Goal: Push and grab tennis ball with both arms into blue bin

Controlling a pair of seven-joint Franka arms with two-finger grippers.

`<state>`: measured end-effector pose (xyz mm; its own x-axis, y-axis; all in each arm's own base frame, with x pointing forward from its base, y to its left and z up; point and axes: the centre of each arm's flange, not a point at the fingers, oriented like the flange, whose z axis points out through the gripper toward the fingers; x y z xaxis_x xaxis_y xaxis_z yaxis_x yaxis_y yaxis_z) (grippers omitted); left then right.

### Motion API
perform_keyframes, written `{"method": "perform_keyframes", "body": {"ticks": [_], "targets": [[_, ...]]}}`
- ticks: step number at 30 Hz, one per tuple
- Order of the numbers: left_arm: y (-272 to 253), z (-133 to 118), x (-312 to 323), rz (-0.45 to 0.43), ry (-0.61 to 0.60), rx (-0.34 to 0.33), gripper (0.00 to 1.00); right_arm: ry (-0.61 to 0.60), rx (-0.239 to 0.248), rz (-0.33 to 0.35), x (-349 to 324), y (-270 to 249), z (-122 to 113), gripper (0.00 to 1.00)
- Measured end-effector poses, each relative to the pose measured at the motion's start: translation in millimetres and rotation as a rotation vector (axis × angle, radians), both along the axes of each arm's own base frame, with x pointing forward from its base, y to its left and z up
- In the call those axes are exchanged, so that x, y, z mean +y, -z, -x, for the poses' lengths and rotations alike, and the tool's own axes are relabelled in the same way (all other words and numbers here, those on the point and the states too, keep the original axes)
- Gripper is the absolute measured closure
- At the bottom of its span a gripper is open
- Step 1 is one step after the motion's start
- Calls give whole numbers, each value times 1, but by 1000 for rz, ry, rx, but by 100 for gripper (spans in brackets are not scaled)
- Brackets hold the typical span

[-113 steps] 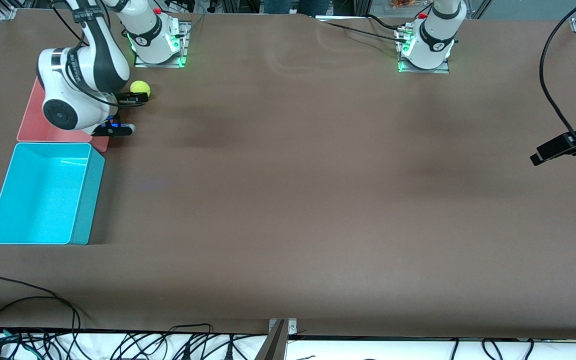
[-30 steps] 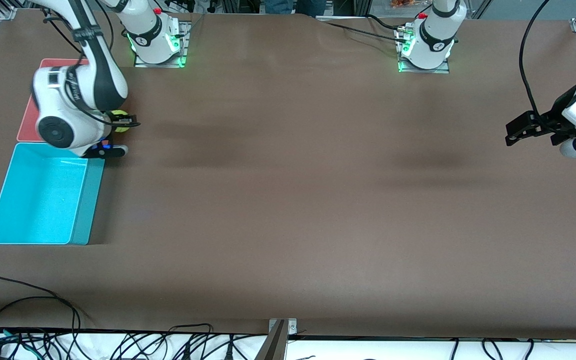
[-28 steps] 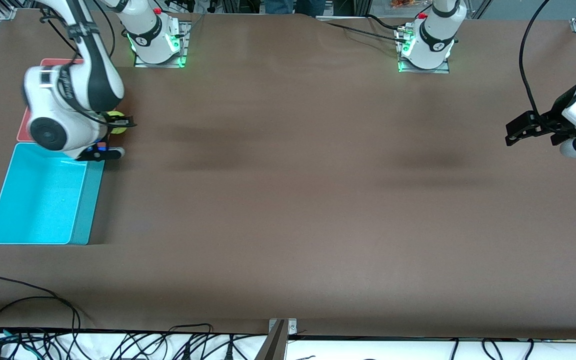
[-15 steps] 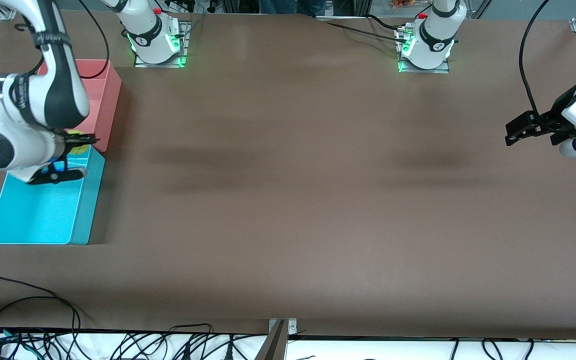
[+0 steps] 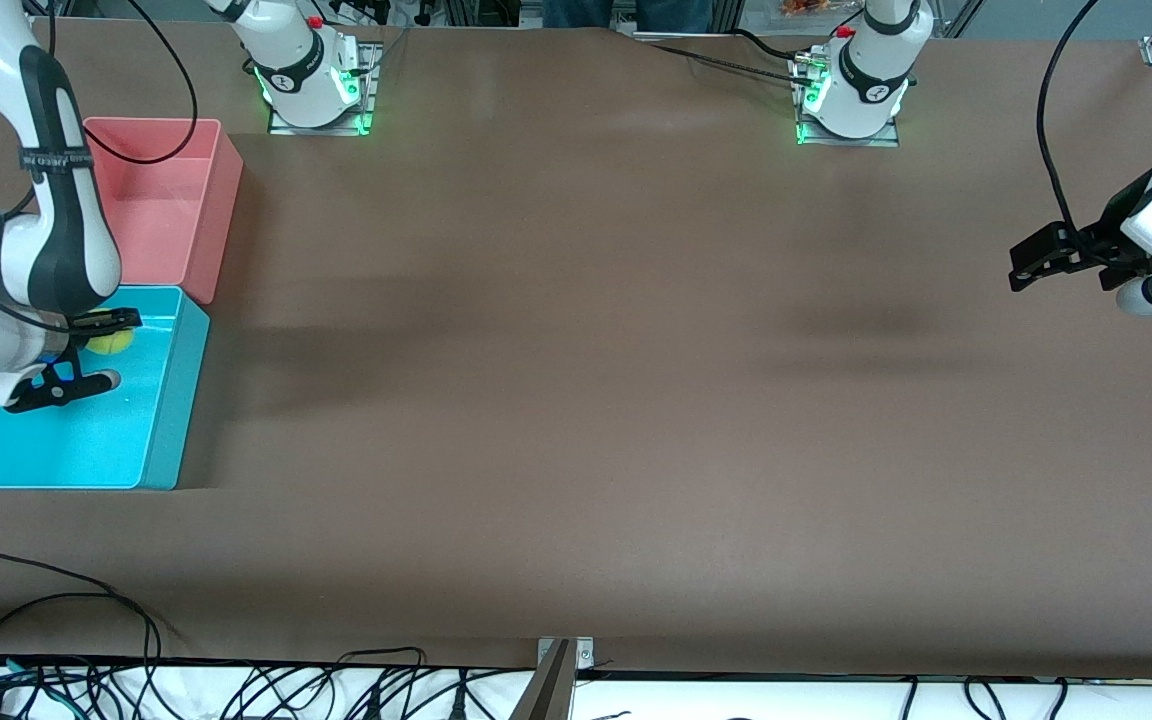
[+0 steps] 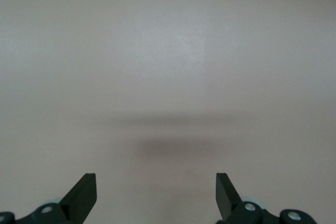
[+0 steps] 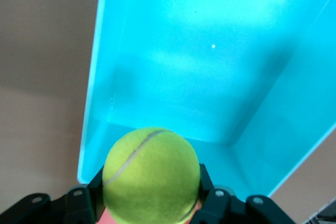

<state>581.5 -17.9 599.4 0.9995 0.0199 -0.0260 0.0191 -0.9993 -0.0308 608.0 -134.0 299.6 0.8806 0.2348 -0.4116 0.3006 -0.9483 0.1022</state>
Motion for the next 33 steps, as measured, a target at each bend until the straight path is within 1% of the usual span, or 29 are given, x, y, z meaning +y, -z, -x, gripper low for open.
{"method": "perform_keyframes", "body": {"ticks": [2, 9, 16, 18, 21, 22, 23, 24, 26, 28, 33], "targets": [[0, 0, 0, 0, 0, 0, 0, 1, 5, -10, -1, 8, 0, 33], [0, 0, 0, 0, 0, 1, 0, 7, 46, -97, -24, 49, 7, 33], [0, 0, 0, 0, 0, 1, 0, 22, 73, -119, -42, 71, 14, 32], [0, 0, 0, 0, 0, 1, 0, 21, 76, -120, -41, 74, 14, 27], [0, 0, 0, 0, 0, 1, 0, 17, 74, -121, -39, 73, 12, 15], [0, 0, 0, 0, 0, 1, 0, 16, 71, -121, -39, 72, 10, 6], [0, 0, 0, 0, 0, 1, 0, 14, 66, -120, -38, 70, 9, 6], [0, 0, 0, 0, 0, 2, 0, 12, 62, -119, -38, 67, 6, 0], [0, 0, 0, 0, 0, 2, 0, 12, 60, -117, -37, 60, 3, 0], [0, 0, 0, 0, 0, 2, 0, 16, 70, -117, -37, 53, 0, 0], [0, 0, 0, 0, 0, 2, 0, 39, 121, -118, -39, 21, -6, 0]]}}
